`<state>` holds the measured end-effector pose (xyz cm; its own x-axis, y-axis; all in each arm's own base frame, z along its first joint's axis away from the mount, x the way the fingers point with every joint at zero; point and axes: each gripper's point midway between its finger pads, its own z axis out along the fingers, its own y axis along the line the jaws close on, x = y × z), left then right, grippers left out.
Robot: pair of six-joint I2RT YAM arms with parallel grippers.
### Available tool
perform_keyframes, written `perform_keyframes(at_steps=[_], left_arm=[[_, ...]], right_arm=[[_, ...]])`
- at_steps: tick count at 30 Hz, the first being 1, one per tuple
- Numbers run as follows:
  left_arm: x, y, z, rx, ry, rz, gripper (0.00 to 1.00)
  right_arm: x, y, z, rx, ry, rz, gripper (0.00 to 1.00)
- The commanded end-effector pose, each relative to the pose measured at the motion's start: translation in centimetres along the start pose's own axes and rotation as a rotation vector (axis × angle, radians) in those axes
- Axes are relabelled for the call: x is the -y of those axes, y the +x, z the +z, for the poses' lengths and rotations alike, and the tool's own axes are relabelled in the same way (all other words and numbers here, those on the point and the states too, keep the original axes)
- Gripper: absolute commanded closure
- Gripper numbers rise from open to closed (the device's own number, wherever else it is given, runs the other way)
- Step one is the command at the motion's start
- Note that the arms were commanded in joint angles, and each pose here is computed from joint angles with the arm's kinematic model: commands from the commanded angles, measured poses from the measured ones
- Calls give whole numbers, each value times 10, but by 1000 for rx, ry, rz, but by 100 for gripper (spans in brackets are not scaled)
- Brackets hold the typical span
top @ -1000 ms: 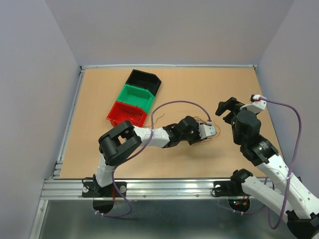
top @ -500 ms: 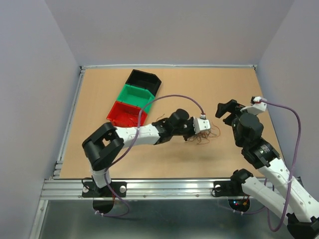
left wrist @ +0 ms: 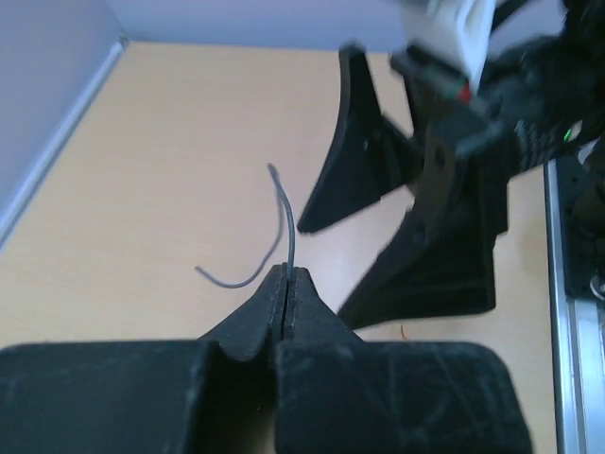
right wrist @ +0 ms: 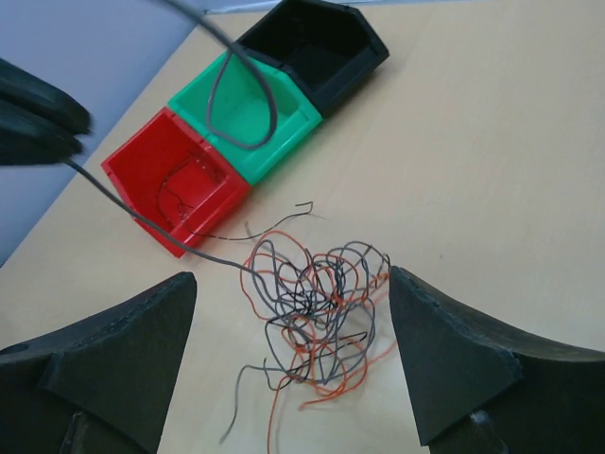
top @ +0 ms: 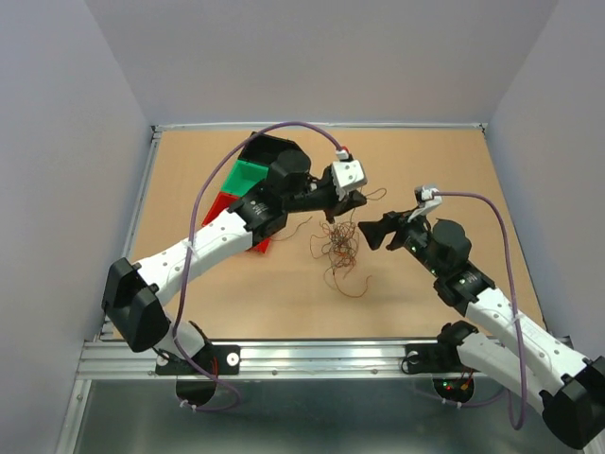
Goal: Untangle the cables
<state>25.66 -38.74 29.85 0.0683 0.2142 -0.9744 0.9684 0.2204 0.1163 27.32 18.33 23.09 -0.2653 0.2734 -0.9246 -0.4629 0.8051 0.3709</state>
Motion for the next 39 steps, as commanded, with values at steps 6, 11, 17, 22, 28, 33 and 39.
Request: perform_keyframes(at_steps=[6, 11, 17, 22, 28, 33, 39], left_arm=[[9, -105, -5, 115, 130, -40, 100], [8, -143, -8, 169, 141, -51, 100], [-28, -238, -44, 327, -88, -2, 100], [-117, -361, -250, 696, -797, 7, 100], [-88, -360, -427, 955, -1292, 54, 100], [-98, -345, -403, 864, -1259, 67, 100], [-122, -322, -316, 678, -1045, 102, 100]], right_arm=[[-42, -11, 19, 119, -273, -57, 13], [-48, -6, 30, 137, -299, -74, 25], [-40, 4, 60, 78, -193, -39, 70], [136, 84, 62, -161, 568, 376, 74], [180, 100, 43, -134, 643, 569, 75], [165, 55, 32, -11, 576, 505, 75], [134, 25, 28, 24, 412, 399, 34]])
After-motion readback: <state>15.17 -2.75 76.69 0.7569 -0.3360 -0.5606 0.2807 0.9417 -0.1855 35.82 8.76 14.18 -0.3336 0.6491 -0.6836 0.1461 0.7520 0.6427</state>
